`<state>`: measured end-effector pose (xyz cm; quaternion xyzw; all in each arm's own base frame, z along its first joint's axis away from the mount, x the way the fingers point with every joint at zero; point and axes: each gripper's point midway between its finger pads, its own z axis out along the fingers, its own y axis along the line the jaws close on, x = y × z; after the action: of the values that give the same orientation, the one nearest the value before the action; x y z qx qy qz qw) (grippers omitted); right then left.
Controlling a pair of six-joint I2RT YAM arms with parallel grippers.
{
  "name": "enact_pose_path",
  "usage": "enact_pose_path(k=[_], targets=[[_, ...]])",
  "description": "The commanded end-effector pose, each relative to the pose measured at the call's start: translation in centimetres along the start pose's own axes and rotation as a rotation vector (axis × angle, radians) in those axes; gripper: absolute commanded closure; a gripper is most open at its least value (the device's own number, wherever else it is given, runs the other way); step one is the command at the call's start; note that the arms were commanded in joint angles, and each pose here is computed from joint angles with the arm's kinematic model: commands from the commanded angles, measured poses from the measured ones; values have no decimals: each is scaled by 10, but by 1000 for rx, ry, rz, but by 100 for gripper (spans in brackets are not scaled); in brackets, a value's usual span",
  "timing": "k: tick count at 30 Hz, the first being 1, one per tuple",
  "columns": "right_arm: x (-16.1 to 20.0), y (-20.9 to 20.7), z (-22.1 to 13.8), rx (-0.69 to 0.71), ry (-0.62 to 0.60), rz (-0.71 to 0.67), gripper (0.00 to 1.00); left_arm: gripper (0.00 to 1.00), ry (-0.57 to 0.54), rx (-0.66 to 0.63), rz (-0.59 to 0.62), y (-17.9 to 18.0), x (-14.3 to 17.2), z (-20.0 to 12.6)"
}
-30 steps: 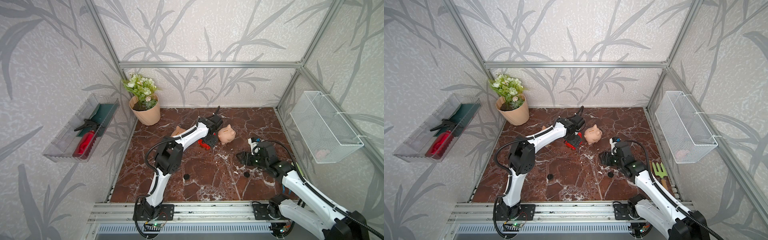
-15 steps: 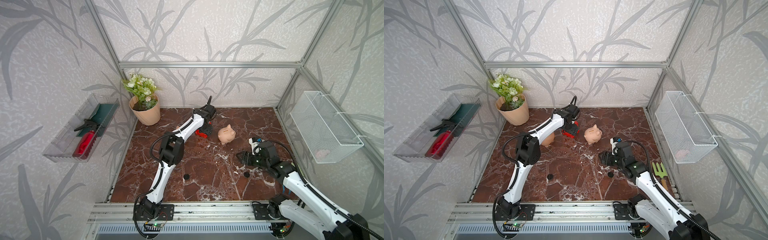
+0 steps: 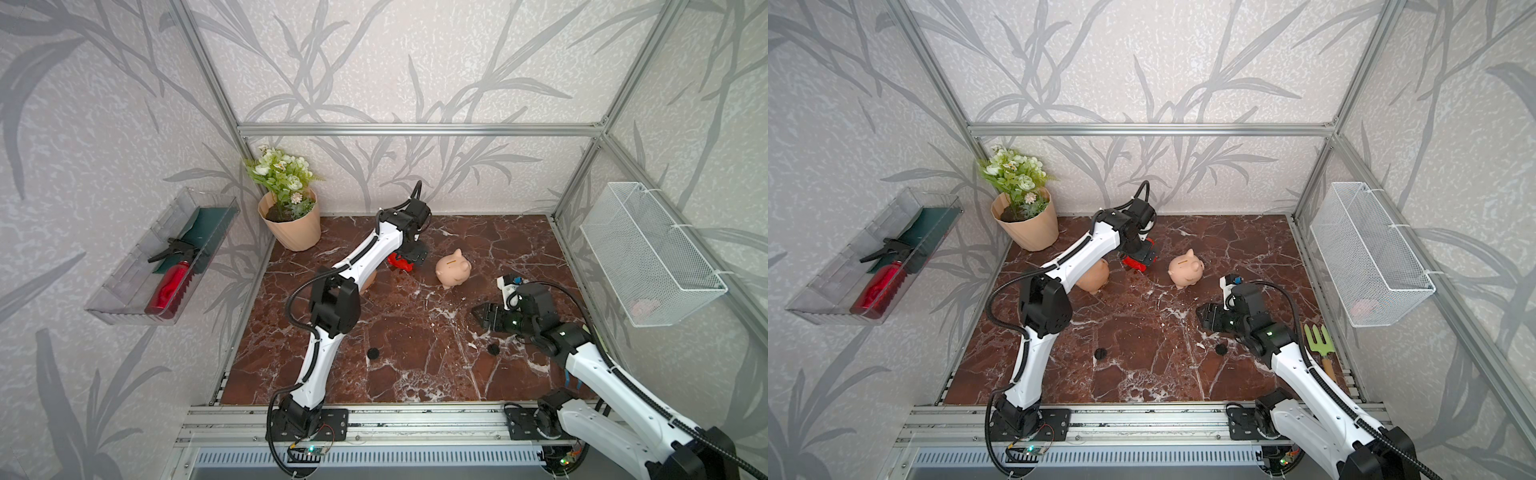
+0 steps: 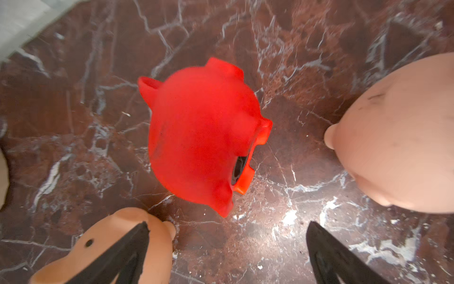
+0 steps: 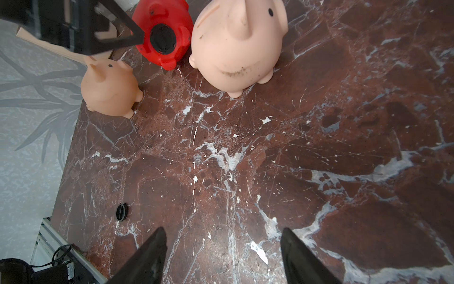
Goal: Close piggy banks
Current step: Move the piggy bank to the center of the board.
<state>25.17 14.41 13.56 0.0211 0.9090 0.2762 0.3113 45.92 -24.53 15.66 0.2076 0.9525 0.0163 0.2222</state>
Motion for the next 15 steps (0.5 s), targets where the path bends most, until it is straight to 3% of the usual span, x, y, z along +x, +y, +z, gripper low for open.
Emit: enact_pose_path(k=[1,10,15], targets=[[4,-2,1,-6,12,6,27,1,-81,-34,2,22,2,-46],[8,-1,6,-24,23,8,27,1,-178,2,24,54,52,-63],[6,3,3,-38,17,-9,27,1,-276,-16,-51,89,73,-58]])
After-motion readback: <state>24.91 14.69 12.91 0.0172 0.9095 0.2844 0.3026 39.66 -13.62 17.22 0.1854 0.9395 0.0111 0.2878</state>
